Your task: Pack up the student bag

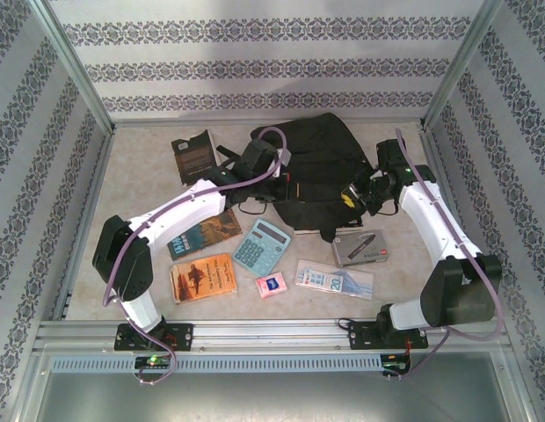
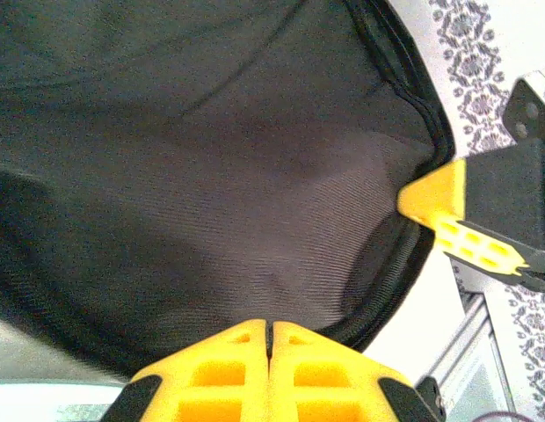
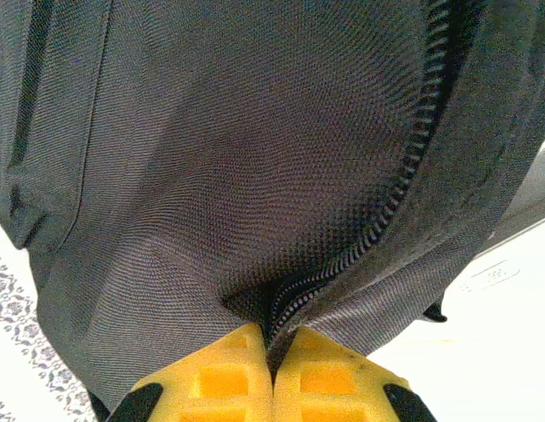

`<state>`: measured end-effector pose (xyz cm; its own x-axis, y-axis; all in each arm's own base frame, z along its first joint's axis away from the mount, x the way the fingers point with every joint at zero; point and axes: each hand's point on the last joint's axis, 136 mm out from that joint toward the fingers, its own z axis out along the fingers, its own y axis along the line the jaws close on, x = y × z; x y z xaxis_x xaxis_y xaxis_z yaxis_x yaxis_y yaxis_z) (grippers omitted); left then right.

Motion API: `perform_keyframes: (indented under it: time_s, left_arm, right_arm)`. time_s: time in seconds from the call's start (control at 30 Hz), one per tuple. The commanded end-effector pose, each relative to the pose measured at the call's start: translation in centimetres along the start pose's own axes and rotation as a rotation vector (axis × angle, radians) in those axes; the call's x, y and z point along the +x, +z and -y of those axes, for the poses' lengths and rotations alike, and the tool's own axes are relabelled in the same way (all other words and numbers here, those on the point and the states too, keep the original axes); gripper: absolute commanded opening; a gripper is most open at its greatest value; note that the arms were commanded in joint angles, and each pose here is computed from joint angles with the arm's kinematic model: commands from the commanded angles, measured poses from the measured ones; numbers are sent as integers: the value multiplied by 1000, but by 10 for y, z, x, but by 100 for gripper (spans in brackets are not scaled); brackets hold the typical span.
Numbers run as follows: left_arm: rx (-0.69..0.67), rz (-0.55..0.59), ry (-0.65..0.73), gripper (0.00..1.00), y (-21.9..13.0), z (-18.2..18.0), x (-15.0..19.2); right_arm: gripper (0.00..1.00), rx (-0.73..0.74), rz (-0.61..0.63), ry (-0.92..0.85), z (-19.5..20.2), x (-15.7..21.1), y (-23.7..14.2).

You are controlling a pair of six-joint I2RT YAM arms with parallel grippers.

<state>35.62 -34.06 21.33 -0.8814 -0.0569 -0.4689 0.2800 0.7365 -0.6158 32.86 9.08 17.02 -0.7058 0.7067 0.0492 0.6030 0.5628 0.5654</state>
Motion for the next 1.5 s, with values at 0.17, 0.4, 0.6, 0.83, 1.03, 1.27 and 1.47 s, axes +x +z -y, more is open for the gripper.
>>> perform_keyframes:
  time_s: [0.17, 0.4, 0.6, 0.83, 1.03, 1.27, 1.47]
  left_arm:
    - [-22, 130, -29, 0, -36, -20, -44]
    - [12, 125, -46, 0, -34, -19, -48]
    - [90, 99, -29, 0, -16, 17, -46]
    - [181, 62, -15, 0, 8, 69, -39]
    - [223, 11, 23, 0, 26, 105, -25]
    - [228, -3, 35, 0, 30, 114, -17]
    - [225, -5, 38, 0, 28, 114, -16]
  right_arm:
    - [0, 116, 94, -55, 18, -30, -9]
    - [0, 131, 133, -65, 9, -49, -13]
    - [47, 56, 131, -61, -15, -43, -22]
    - [51, 1, 142, 80, -13, -15, -50]
    - [56, -43, 121, 149, -10, 2, -62]
    - [52, -56, 54, 248, 4, 18, -38]
    - [45, -68, 16, 229, -1, 22, -15]
